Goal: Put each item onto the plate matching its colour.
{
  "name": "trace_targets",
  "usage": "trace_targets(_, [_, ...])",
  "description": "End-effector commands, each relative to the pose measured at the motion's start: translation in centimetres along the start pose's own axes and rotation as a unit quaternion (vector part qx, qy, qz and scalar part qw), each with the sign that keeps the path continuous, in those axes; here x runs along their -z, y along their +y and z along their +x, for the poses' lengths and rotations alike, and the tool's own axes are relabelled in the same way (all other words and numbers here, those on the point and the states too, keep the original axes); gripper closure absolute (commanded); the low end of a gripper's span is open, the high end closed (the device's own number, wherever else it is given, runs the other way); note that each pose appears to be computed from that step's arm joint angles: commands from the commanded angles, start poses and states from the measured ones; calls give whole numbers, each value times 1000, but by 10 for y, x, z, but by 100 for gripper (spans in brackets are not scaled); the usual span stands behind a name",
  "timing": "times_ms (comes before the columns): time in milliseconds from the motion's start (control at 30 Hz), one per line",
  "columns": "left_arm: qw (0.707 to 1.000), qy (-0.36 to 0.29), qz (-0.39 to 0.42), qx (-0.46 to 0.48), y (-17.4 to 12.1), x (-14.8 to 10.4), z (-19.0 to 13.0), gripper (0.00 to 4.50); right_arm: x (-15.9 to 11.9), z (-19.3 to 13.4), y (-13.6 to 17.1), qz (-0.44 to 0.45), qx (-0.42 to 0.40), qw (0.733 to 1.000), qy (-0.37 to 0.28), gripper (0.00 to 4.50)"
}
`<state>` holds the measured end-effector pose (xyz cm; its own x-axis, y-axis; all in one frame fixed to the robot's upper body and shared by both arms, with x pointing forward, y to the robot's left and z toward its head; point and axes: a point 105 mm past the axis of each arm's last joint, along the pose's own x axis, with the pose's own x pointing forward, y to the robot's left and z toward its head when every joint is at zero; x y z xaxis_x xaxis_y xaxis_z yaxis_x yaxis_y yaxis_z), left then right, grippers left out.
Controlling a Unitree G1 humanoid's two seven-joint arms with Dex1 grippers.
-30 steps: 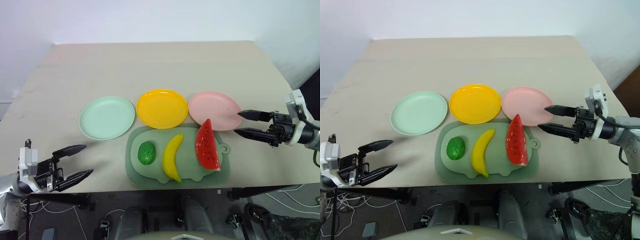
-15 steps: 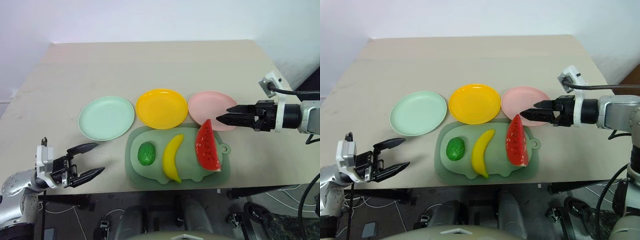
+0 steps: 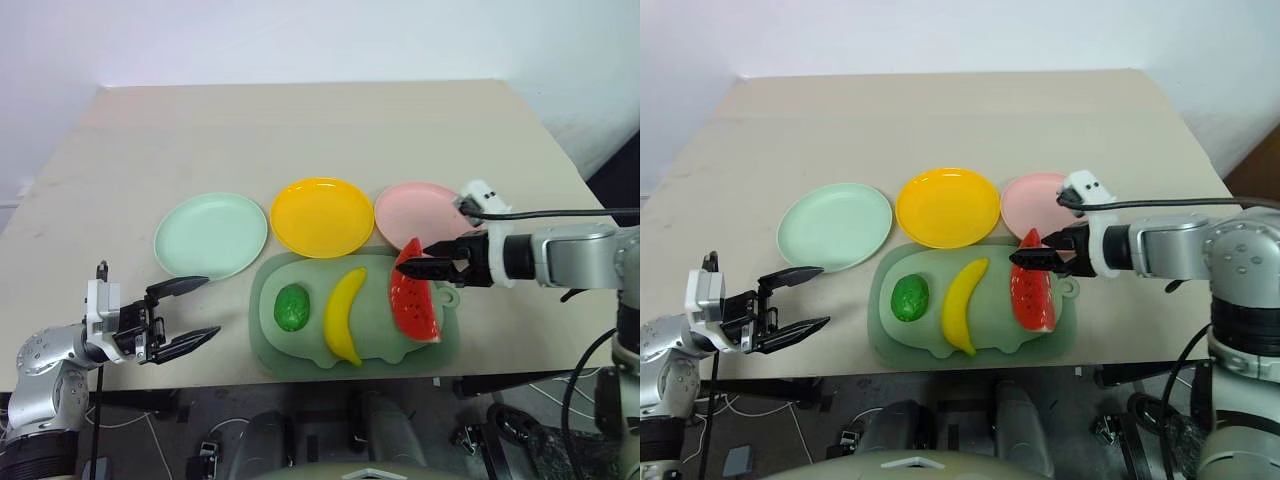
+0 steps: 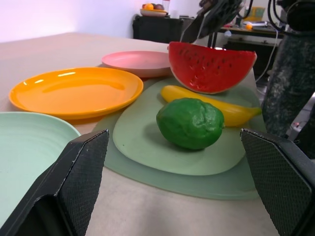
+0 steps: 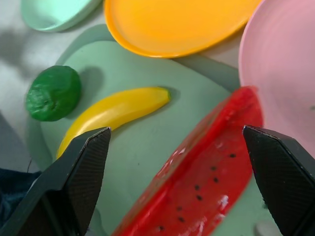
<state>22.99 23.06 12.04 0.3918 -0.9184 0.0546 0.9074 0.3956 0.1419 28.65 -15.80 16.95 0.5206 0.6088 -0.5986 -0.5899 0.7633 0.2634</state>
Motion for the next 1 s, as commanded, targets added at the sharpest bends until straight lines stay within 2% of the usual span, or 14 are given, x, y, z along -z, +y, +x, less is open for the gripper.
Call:
trace_targets(33, [1000, 2, 25, 3, -1, -9, -1, 1, 1, 3, -1, -6, 30, 1000, -5, 0])
trace_targets(233, [1000, 0, 27, -10, -1, -12, -3, 1, 9, 9, 2, -14, 37, 999, 14, 0])
trace_targets(567, [999, -1, 32, -27, -2, -15, -8, 1, 37, 18, 13, -51, 29, 995, 78, 0])
trace_targets(1000, [998, 24, 30, -44, -7, -13, -32, 1, 64, 36, -3, -99, 74, 984, 126, 0])
